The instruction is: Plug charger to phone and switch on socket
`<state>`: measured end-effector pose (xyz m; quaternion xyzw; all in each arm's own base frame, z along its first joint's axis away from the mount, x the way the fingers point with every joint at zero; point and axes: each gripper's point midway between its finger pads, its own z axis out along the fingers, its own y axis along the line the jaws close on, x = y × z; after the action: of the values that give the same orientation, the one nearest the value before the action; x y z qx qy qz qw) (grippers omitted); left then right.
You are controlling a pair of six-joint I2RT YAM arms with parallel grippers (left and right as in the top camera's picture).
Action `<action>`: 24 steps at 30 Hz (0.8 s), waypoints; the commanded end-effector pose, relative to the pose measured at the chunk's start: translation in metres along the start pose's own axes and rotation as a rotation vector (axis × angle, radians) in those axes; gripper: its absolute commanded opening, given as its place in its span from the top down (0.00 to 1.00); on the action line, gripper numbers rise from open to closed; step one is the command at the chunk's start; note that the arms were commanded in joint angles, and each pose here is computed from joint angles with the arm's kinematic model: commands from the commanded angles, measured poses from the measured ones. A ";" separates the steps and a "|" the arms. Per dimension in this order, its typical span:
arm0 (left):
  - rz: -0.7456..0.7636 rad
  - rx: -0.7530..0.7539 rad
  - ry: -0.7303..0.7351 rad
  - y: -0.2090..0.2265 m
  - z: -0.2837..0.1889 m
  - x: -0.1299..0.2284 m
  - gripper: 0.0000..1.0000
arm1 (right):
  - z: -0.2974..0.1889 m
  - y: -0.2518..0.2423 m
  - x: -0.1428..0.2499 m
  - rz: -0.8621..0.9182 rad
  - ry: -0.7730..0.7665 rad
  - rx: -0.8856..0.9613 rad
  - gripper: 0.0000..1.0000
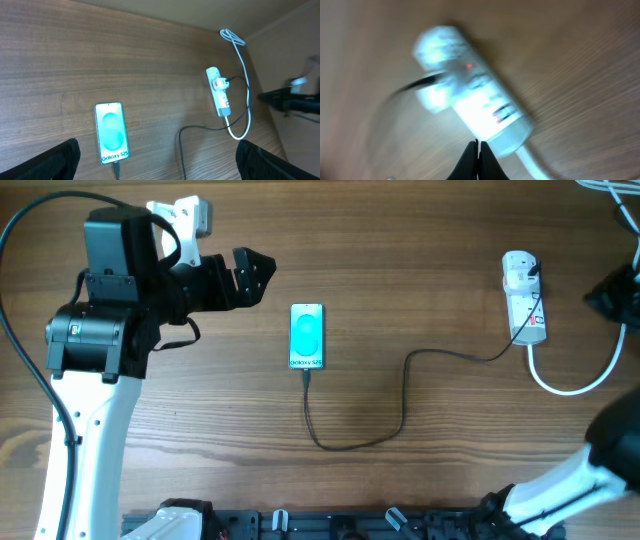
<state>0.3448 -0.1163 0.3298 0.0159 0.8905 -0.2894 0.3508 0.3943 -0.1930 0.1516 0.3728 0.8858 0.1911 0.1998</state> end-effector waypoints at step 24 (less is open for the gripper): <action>0.003 -0.008 -0.001 0.003 0.001 -0.001 0.00 | -0.237 0.156 0.264 -0.681 -0.074 -0.317 0.00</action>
<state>0.3448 -0.1163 0.3299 0.0161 0.8904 -0.2893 0.3511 0.1973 0.0588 0.3767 0.0091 0.9066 0.2332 0.3517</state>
